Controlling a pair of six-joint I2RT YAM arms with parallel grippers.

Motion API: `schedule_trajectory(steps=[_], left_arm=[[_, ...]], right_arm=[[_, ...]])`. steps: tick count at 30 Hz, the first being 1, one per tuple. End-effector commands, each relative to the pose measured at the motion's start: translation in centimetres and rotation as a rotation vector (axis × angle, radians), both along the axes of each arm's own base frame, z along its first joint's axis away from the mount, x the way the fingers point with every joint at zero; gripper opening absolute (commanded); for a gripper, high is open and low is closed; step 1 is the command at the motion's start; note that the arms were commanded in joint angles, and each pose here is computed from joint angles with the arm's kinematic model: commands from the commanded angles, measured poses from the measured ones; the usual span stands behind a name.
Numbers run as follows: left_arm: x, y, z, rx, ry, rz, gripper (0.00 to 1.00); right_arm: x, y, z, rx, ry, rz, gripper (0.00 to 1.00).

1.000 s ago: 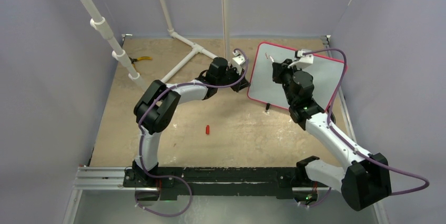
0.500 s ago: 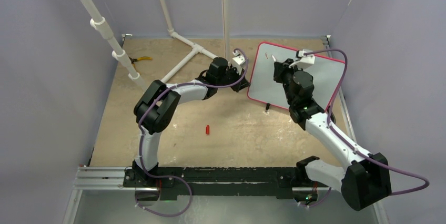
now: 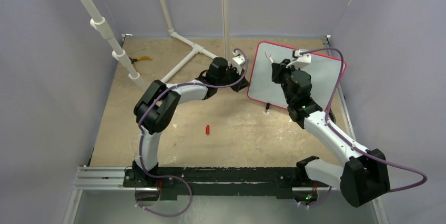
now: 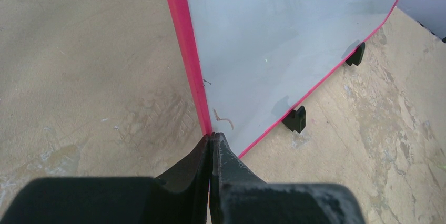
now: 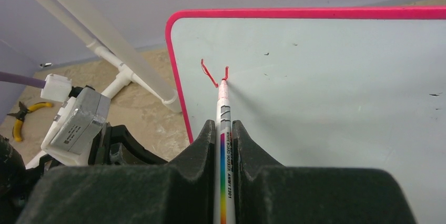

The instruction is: Write a sentence on the whiteboard

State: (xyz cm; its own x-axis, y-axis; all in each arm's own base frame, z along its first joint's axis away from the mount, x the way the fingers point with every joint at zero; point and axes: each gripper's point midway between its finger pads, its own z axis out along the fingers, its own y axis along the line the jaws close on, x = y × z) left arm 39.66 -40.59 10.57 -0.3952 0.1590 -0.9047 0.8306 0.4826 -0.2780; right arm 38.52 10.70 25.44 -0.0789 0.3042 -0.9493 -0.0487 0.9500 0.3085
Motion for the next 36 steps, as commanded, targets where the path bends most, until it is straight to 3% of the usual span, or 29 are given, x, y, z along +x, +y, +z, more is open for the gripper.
schedule_trajectory(steps=[1, 36], left_arm=[[-0.5, -0.4, 2.8, -0.037, -0.063, -0.026, 0.0], [-0.5, -0.3, 2.9, -0.038, -0.052, -0.016, 0.0]], right_arm=[[0.2, 0.5, 1.0, -0.014, -0.033, 0.033, 0.0], [-1.2, 0.4, -2.3, 0.017, 0.052, 0.041, 0.0]])
